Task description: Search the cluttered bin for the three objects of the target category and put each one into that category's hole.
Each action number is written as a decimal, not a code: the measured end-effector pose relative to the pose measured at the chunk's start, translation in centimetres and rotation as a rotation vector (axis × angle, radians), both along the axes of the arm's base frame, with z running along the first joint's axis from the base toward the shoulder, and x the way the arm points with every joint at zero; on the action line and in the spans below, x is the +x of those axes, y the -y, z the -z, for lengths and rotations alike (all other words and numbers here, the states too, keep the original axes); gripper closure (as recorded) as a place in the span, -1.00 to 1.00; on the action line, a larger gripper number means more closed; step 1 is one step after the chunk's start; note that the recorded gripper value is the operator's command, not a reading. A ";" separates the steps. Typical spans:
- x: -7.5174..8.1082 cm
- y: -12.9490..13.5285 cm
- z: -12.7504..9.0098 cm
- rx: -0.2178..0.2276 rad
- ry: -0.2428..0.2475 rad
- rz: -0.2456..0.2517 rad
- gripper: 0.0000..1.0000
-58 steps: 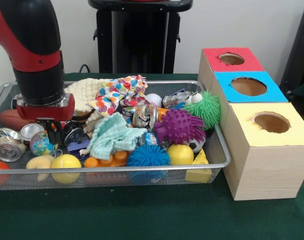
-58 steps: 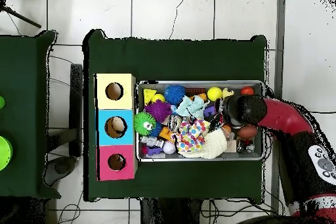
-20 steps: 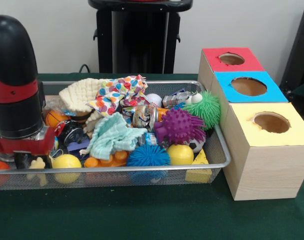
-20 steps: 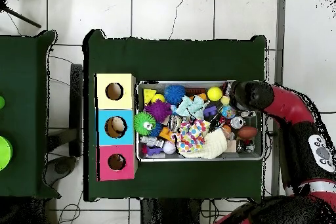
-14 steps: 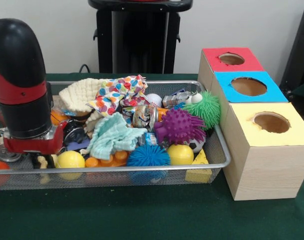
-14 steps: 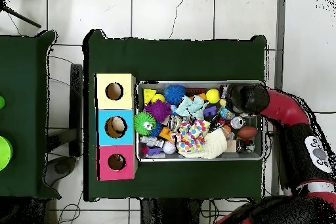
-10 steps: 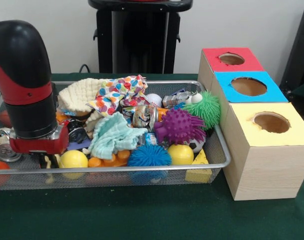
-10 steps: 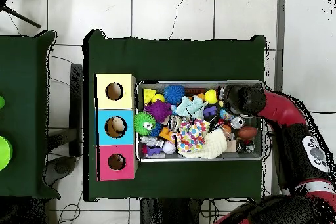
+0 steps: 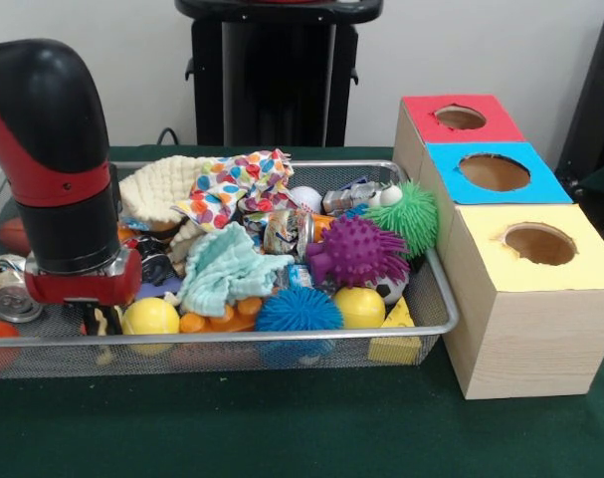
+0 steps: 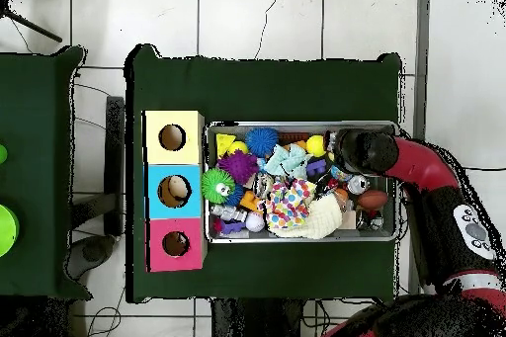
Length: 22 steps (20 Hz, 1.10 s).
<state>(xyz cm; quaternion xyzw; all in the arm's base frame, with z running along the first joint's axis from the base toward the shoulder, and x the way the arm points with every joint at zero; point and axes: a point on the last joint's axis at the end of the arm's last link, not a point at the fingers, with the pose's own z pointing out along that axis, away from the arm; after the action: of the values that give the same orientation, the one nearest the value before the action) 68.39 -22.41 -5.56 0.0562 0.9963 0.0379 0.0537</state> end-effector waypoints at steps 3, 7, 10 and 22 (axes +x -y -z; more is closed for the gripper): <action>0.0 0.0 -0.4 -0.003 0.001 -0.003 1.00; 0.0 -0.4 -3.4 -0.021 0.003 -0.029 1.00; 0.0 -0.8 -5.3 -0.035 0.009 -0.045 1.00; -0.9 -3.6 -10.7 -0.067 0.014 -0.108 1.00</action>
<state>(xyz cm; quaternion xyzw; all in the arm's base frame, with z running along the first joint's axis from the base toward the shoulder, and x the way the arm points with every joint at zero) 67.51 -18.77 5.11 0.0000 0.9981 0.0080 0.0605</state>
